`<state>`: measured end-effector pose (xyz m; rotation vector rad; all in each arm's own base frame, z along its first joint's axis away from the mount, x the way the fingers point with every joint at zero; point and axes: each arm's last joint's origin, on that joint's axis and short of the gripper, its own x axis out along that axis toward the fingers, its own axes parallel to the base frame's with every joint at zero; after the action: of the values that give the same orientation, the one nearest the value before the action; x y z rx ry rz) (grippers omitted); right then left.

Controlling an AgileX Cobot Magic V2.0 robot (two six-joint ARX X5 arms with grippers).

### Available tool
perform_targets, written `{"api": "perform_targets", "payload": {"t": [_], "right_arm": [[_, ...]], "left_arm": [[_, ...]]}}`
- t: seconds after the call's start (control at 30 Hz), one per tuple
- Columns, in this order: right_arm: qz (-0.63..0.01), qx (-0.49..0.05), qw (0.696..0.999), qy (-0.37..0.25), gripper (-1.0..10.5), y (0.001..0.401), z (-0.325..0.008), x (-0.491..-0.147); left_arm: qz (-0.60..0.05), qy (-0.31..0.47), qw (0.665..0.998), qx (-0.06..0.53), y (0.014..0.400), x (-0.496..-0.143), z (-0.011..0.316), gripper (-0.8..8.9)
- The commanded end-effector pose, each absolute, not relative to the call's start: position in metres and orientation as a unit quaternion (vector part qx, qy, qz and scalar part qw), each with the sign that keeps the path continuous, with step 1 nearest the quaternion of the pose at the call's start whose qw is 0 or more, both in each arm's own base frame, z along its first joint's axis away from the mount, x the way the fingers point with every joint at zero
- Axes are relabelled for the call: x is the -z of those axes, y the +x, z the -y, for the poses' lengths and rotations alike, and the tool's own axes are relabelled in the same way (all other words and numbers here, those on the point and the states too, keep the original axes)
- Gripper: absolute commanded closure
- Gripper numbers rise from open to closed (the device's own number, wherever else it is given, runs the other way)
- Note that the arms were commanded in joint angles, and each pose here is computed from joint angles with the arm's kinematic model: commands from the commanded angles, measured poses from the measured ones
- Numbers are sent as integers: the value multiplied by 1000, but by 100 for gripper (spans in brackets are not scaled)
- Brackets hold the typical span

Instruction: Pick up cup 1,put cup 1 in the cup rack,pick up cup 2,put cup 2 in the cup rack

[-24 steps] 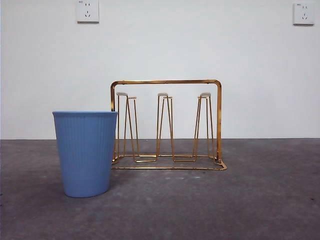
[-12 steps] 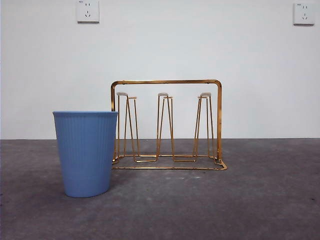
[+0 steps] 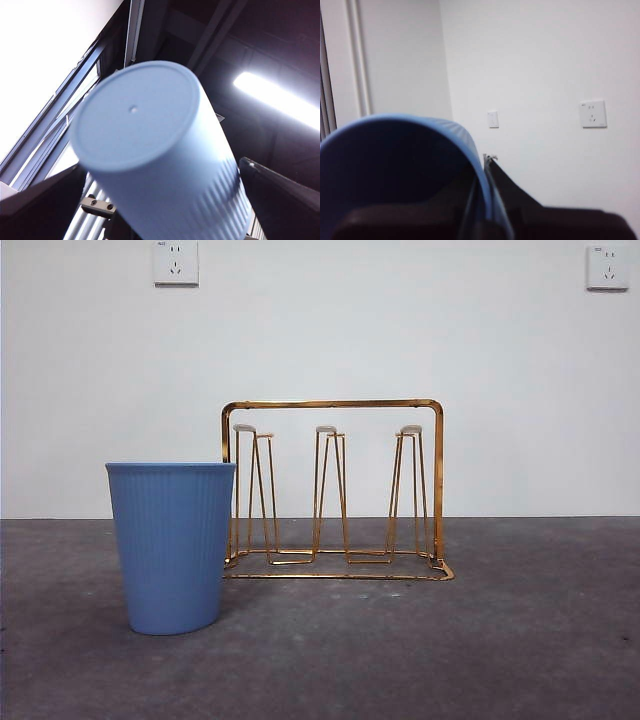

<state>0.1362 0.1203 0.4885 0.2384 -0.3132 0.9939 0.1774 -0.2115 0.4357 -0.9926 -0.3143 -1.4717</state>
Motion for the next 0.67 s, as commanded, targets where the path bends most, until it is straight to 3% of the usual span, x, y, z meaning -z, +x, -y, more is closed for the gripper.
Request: {"api": "perform_targets", "payload": {"t": [0.03,0.2,0.33,0.4,0.57,0.67], "right_arm": [[149,-473,860,122,962,138,-124,-487],[157,-469,860,124,962,137,-123,-488],[154,-469,861,124,959,137,-123,-488],[152,-469,861,124,958,137,-123,-488],[150,-470,861,123,958,138,-124,-487],[143,-469,863,122,958,138,-124,-486]], "left_arm": [[139,-432,617,643,177,-436,212,190],[142,-432,615,644,177,-437,212,205],[143,-435,616,641,177,-437,212,450],[143,-436,616,640,177,-437,212,504],[144,-436,616,640,177,-437,212,529],[146,-438,617,638,177,-437,211,719]]}}
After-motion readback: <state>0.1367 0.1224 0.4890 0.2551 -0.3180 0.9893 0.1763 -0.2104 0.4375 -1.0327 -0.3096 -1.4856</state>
